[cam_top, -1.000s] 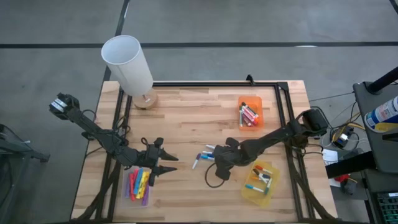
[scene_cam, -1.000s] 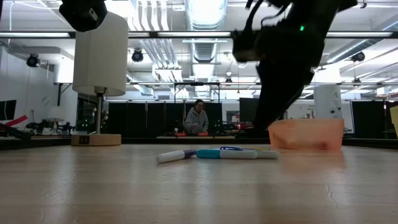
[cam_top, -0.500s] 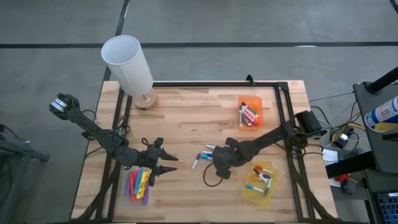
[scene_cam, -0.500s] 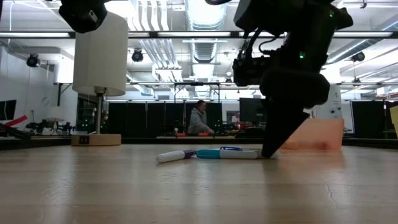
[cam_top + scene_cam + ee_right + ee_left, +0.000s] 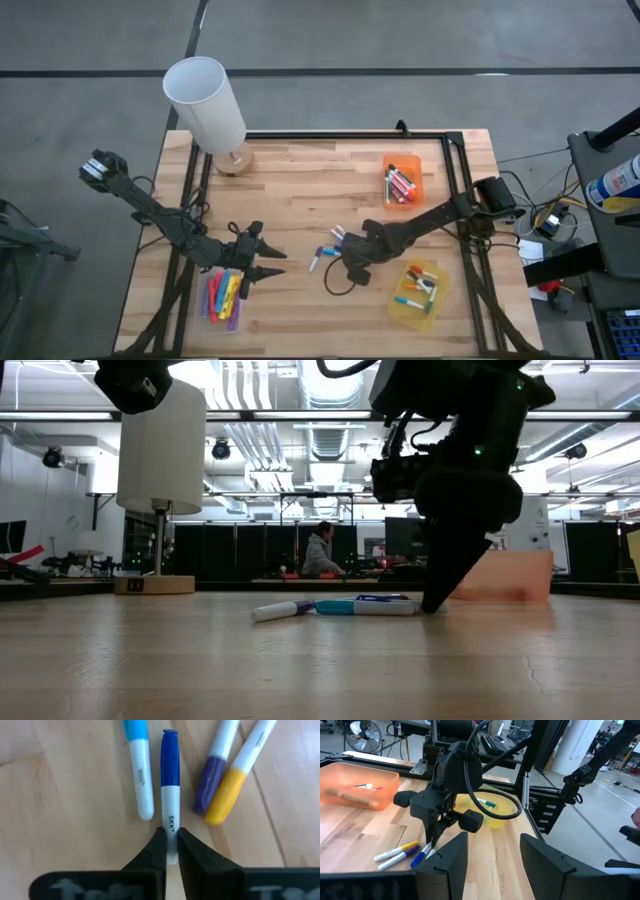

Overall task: Pick & Place Markers
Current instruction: Put the blue highlighter pen into the yellow bin

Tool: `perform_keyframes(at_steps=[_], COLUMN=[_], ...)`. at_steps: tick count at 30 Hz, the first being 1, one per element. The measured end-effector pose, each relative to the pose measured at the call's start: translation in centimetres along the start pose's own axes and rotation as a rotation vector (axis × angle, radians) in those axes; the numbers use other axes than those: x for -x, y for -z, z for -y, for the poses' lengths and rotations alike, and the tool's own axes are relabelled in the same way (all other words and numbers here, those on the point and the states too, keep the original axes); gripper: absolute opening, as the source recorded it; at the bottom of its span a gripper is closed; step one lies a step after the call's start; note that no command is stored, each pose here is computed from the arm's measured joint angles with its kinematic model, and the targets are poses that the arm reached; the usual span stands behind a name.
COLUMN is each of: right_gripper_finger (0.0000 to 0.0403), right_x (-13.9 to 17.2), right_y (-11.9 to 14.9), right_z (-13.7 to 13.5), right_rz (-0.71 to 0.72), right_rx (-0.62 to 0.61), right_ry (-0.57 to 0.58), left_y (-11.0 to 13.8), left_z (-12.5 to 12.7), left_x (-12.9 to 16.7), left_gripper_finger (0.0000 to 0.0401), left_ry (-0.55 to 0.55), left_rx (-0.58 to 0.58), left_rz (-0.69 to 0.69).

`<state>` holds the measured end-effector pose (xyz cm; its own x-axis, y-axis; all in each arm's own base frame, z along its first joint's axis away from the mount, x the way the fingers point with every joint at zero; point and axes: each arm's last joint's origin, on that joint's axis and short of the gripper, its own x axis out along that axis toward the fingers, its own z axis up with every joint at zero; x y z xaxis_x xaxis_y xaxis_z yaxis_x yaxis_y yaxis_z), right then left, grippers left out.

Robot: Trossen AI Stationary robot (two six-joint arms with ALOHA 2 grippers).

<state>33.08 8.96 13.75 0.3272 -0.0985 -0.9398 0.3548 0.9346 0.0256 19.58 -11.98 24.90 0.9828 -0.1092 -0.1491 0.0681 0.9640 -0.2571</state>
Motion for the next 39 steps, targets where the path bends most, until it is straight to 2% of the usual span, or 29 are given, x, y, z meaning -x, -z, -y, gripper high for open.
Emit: perform_keyframes(at_steps=[4, 11, 17, 20, 22, 25, 30, 39], right_gripper_finger=[0.0021, 0.0019, 0.0011, 0.0006, 0.0006, 0.0007, 0.0024, 0.0144], right_x=[1.6, 7.1, 11.2, 12.8, 13.6, 14.1, 13.1, 10.0], right_y=[-0.8, -1.3, 1.5, 3.6, 4.8, 5.5, 3.3, -0.7], right_z=[-0.3, -1.6, -4.0, -5.3, -6.5, -7.5, -6.0, -3.2], right_rz=[-0.024, -0.11, -0.185, -0.179, -0.129, -0.004, -0.054, -0.031], right_rx=[-0.001, -0.048, -0.115, -0.155, -0.128, -0.034, 0.039, 0.13], right_ry=[0.01, 0.069, 0.15, 0.198, 0.186, 0.193, 0.199, 0.17], left_y=[0.0, 0.0, 0.0, 0.1, 0.1, 0.2, 0.2, 0.2], left_z=[0.0, 0.0, 0.0, 0.0, 0.0, 0.0, 0.0, -0.1], left_x=[0.0, 0.0, 0.0, 0.0, 0.0, 0.0, 0.0, 0.0], left_gripper_finger=[0.0174, 0.0174, 0.0174, 0.0174, 0.0174, 0.0174, 0.0174, 0.0174], left_ry=[0.0, 0.0, -0.001, -0.002, -0.004, -0.004, -0.005, -0.006], left_rx=[0.0, 0.0, -0.002, -0.005, -0.007, -0.008, -0.009, -0.01], left_rz=[0.0, 0.0, -0.004, -0.01, -0.013, -0.015, -0.015, -0.018])
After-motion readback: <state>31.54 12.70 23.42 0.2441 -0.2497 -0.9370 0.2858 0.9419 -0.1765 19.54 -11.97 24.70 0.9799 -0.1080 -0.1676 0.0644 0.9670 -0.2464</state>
